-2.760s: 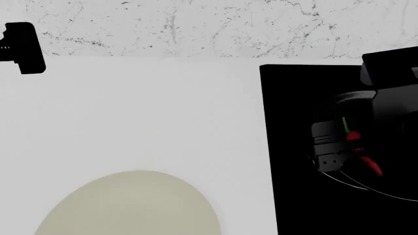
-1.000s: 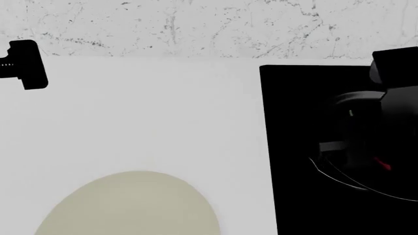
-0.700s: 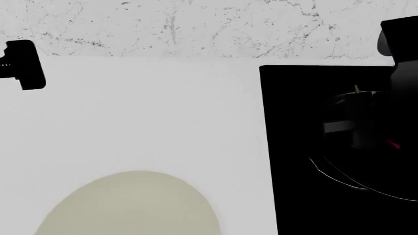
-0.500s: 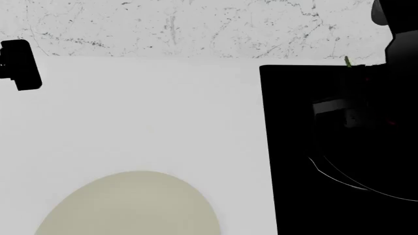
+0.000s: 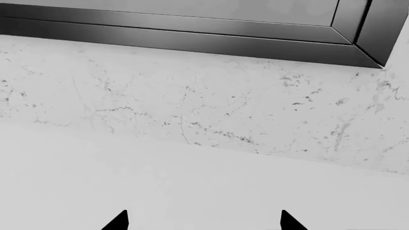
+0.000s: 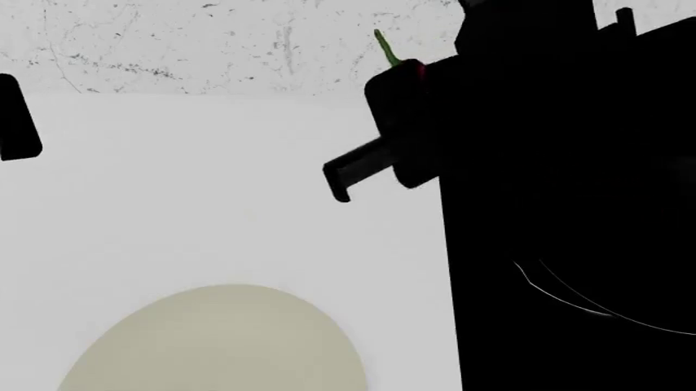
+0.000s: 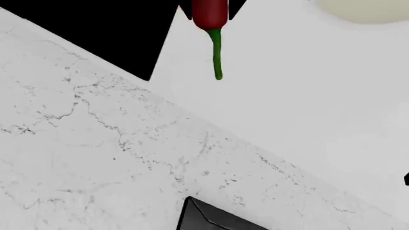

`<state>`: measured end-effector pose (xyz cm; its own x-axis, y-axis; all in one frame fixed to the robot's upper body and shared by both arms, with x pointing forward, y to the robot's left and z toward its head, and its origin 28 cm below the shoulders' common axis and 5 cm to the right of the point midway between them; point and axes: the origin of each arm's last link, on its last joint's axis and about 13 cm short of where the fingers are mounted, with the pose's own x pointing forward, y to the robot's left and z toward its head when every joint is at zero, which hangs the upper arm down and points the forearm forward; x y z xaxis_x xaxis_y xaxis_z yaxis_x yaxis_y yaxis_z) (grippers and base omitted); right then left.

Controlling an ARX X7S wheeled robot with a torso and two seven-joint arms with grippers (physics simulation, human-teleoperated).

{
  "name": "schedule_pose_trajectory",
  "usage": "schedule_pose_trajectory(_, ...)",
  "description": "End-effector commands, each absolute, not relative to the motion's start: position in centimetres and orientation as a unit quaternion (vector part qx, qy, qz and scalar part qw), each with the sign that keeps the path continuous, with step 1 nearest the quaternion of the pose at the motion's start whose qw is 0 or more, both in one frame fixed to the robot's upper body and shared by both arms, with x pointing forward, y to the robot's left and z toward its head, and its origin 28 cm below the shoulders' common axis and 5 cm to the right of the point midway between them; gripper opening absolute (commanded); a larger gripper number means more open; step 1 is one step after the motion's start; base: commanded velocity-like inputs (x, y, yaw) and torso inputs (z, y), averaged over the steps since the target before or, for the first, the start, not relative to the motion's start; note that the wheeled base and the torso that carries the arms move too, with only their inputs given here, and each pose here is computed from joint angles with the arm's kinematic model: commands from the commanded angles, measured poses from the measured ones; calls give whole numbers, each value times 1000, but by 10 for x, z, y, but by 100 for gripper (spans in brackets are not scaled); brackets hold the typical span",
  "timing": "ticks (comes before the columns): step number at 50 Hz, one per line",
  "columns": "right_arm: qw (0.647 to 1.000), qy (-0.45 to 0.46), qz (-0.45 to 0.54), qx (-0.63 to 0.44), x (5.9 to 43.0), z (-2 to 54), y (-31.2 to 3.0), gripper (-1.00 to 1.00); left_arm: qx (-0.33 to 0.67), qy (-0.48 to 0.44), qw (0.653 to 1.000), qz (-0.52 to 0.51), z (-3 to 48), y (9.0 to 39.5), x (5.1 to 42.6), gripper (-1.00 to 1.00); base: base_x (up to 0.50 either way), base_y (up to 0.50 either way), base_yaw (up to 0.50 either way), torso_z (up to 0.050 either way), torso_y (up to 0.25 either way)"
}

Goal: Pick the chili pepper from the pan and place it on the plate.

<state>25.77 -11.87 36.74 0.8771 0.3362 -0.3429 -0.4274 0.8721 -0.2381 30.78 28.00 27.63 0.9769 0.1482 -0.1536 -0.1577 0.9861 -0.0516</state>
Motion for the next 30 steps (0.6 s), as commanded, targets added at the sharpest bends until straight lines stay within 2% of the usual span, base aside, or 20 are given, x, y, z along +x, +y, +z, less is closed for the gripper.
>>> schedule_pose_trajectory(1,935,125,280,-180,237,361,-88,-100,-36,75,993,84,274,284,303,100,0,0,0,0,0)
schedule_pose_trajectory(10,913,130,332,-201,216,342,-69,-100,-39,74,993,87,273,287,298,100,0,0,0,0,0)
schedule_pose_trajectory(30,873,141,404,-234,177,308,-51,-100,-45,79,991,99,265,293,296,100,0,0,0,0,0)
